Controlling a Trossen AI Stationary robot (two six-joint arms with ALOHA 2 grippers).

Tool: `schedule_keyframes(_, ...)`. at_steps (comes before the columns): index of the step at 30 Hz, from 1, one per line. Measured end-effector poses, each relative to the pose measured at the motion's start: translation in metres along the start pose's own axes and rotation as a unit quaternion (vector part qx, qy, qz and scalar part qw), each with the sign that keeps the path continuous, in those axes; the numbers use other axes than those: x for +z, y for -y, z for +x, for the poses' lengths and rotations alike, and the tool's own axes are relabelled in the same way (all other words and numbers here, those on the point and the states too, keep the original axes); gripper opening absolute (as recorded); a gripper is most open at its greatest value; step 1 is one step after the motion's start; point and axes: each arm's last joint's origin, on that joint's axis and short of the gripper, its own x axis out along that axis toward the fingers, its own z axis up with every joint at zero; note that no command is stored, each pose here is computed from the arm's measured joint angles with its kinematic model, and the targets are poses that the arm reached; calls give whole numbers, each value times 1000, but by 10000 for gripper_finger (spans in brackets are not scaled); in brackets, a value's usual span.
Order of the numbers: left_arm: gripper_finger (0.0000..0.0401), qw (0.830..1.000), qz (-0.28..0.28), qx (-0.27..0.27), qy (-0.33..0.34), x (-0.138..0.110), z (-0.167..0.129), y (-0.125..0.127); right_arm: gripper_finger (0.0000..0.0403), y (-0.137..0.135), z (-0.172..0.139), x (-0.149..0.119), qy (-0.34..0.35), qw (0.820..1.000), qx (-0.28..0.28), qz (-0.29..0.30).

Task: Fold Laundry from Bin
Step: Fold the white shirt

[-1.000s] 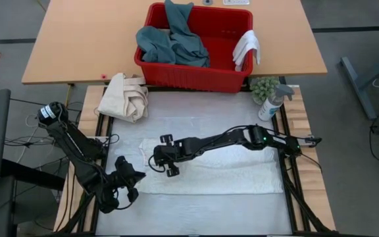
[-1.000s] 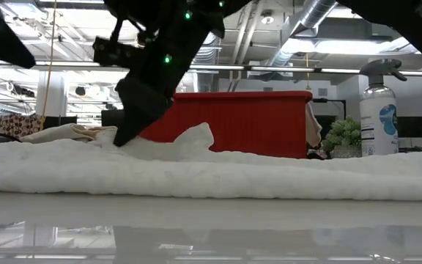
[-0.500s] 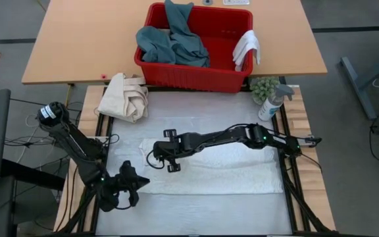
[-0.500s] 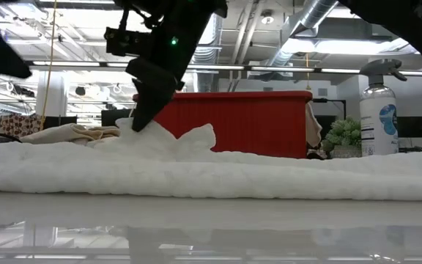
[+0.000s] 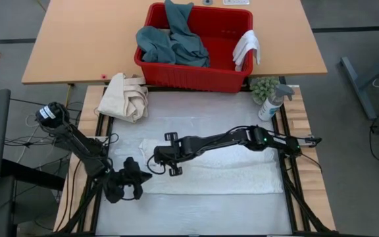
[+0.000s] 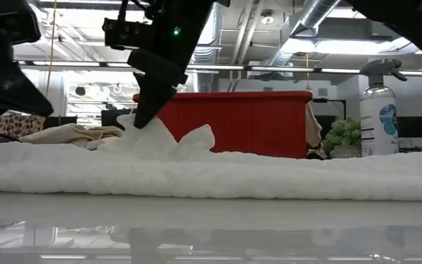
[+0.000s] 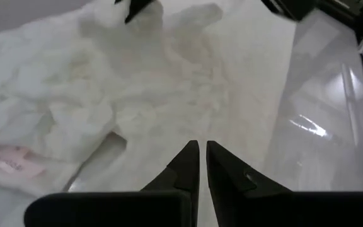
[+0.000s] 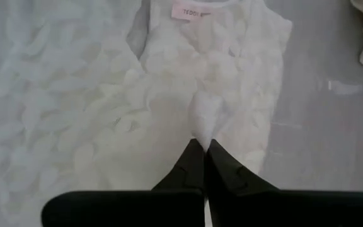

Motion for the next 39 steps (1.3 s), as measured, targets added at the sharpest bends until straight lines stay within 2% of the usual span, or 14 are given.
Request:
schedule_keyframes(7,18,1000,19,-8,12,9,7,2,21,10,-11,0,0,1000,-13,16)
schedule_keyframes(14,18,999,35,-4,-6,16,18,-5,21,14,-21,4,16,999,-15,25)
schedule_keyframes(22,18,999,35,17,-8,17,26,-17,21,9,-23,4,15,999,-11,29)
schedule_keyframes(31,18,999,50,10,-3,25,32,-18,21,8,-23,4,15,999,-10,39)
schedule_keyframes(39,18,997,60,16,-40,10,58,-22,21,0,-25,6,20,999,-6,34)
